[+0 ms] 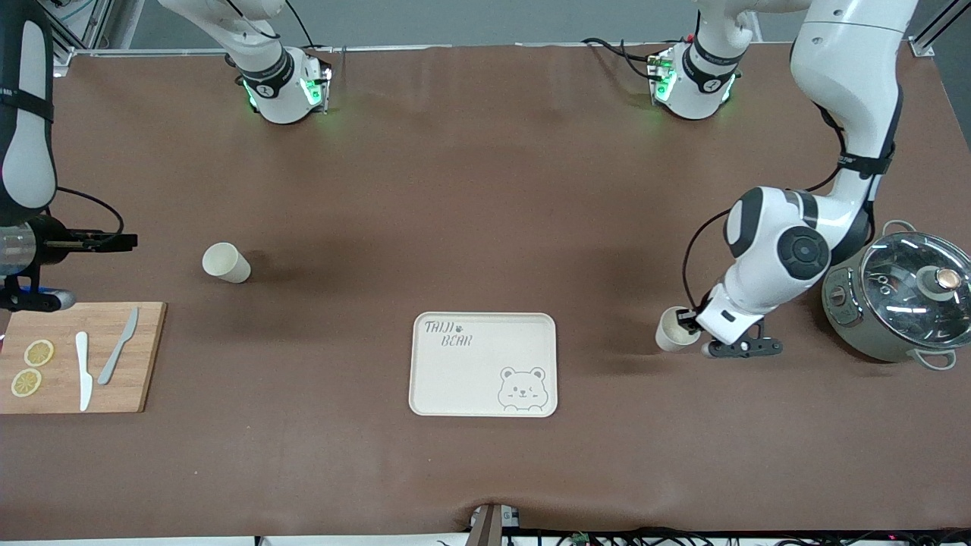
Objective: Place white IKEA cup upright on tray with both arms
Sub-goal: 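Grasp the cup with the left gripper while the right gripper reaches out, then lower the cup onto the tray while the right gripper grasps the other cup, then open the left gripper and withdraw while the right gripper lifts its cup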
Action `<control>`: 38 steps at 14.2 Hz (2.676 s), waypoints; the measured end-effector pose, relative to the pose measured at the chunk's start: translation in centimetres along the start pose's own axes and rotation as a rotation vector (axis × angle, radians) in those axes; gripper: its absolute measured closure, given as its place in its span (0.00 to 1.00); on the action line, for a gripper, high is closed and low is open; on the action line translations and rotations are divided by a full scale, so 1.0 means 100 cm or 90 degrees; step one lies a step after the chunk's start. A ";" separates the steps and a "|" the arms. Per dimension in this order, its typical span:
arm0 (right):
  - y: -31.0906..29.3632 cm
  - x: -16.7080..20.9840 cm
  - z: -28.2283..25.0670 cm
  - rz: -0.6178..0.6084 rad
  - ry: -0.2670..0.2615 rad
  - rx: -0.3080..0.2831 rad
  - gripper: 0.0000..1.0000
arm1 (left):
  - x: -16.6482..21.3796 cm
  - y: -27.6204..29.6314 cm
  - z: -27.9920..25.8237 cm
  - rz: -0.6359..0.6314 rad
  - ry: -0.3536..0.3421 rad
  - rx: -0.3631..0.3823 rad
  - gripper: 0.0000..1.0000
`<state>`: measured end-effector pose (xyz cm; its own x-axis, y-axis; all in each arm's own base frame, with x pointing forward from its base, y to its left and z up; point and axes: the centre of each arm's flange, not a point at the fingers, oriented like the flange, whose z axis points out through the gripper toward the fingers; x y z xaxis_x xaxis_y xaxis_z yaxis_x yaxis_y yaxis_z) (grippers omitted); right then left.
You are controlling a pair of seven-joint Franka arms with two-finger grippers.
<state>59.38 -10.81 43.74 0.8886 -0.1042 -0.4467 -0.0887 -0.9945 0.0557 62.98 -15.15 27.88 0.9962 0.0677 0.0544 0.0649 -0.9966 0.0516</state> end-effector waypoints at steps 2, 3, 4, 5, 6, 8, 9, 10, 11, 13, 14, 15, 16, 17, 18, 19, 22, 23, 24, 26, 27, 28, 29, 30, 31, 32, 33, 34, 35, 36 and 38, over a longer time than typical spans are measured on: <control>-0.003 0.012 0.034 -0.006 0.020 -0.001 0.00 | -0.001 0.048 0.001 -0.027 -0.006 -0.004 0.97; -0.005 0.015 0.049 -0.009 0.044 -0.002 0.00 | -0.004 0.073 0.004 -0.040 -0.006 -0.007 0.97; -0.007 0.015 0.062 -0.011 0.063 -0.003 0.00 | -0.006 0.097 0.008 -0.053 -0.006 -0.010 0.97; -0.010 0.012 0.073 -0.014 0.080 -0.003 0.00 | -0.009 0.118 0.014 -0.066 -0.005 -0.014 0.97; -0.012 0.008 0.082 -0.017 0.104 -0.004 0.00 | -0.011 0.136 0.019 -0.082 -0.006 -0.017 0.97; -0.014 -0.003 0.096 -0.020 0.152 -0.004 0.00 | -0.017 0.167 0.029 -0.112 -0.007 -0.022 0.97; -0.015 -0.007 0.106 -0.021 0.178 -0.004 0.00 | -0.020 0.180 0.031 -0.124 -0.006 -0.025 0.97; -0.015 -0.010 0.119 -0.020 0.204 -0.004 0.00 | -0.021 0.190 0.031 -0.134 -0.004 -0.029 0.97; -0.012 -0.013 0.133 -0.016 0.220 -0.002 0.00 | -0.023 0.197 0.030 -0.144 -0.002 -0.031 0.97; -0.003 -0.017 0.162 -0.009 0.216 0.004 0.00 | -0.025 0.208 0.026 -0.161 0.001 -0.036 0.97; -0.002 -0.019 0.172 -0.008 0.211 0.005 0.05 | -0.027 0.212 0.026 -0.168 0.000 -0.036 0.97; -0.003 -0.021 0.178 -0.008 0.206 0.006 0.06 | -0.029 0.217 0.028 -0.175 -0.001 -0.037 0.97; -0.004 -0.022 0.181 -0.009 0.203 0.006 0.06 | -0.031 0.224 0.031 -0.185 -0.002 -0.037 0.97; -0.004 -0.022 0.183 -0.009 0.204 0.006 0.06 | -0.034 0.229 0.037 -0.194 -0.006 -0.036 0.97; -0.004 -0.022 0.184 -0.009 0.211 0.006 0.10 | -0.036 0.233 0.044 -0.198 -0.010 -0.033 0.97; -0.005 -0.021 0.187 -0.007 0.219 0.009 0.10 | -0.039 0.235 0.051 -0.198 -0.015 -0.030 0.97; -0.009 -0.022 0.207 0.013 0.236 0.040 0.37 | -0.038 0.236 0.058 -0.199 -0.018 -0.028 0.93; -0.011 -0.021 0.212 0.015 0.238 0.044 0.49 | -0.038 0.236 0.059 -0.199 -0.018 -0.028 0.82; -0.011 -0.020 0.216 0.016 0.236 0.045 0.58 | -0.037 0.235 0.059 -0.199 -0.018 -0.027 0.73; -0.013 -0.019 0.223 0.017 0.227 0.049 0.80 | -0.035 0.234 0.057 -0.201 -0.015 -0.028 0.55; -0.015 -0.018 0.226 0.017 0.224 0.051 0.80 | -0.032 0.233 0.055 -0.203 -0.012 -0.029 0.43; -0.016 -0.018 0.227 0.018 0.223 0.054 0.85 | -0.029 0.232 0.051 -0.205 -0.007 -0.033 0.34; -0.018 -0.018 0.227 0.020 0.224 0.058 0.97 | -0.025 0.231 0.045 -0.208 -0.001 -0.037 0.26; -0.018 -0.018 0.226 0.022 0.224 0.061 0.98 | -0.020 0.229 0.037 -0.211 0.005 -0.041 0.14; -0.019 -0.018 0.225 0.023 0.225 0.062 0.98 | -0.016 0.226 0.027 -0.215 0.008 -0.042 0.05; -0.019 -0.018 0.224 0.028 0.226 0.068 0.98 | -0.012 0.223 0.014 -0.219 0.011 -0.042 0.00; -0.020 -0.019 0.220 0.036 0.226 0.080 0.98 | -0.008 0.218 -0.001 -0.223 0.013 -0.039 0.00; -0.022 -0.021 0.214 0.045 0.218 0.097 0.98 | -0.003 0.210 -0.019 -0.230 0.017 -0.037 0.00; -0.024 -0.024 0.205 0.051 0.204 0.114 0.98 | 0.003 0.200 -0.038 -0.235 0.019 -0.036 0.00; -0.025 -0.027 0.194 0.054 0.188 0.131 0.98 | 0.008 0.189 -0.057 -0.236 0.020 -0.032 0.00; -0.026 -0.029 0.169 0.059 0.173 0.158 0.98 | 0.016 0.164 -0.093 -0.231 0.020 -0.023 0.00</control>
<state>49.44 -8.11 29.84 0.9557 -0.2202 -0.1952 -0.2506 -0.9567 -0.1480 65.10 -30.94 38.12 0.9062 0.4189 0.0570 0.4114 -0.9049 0.1090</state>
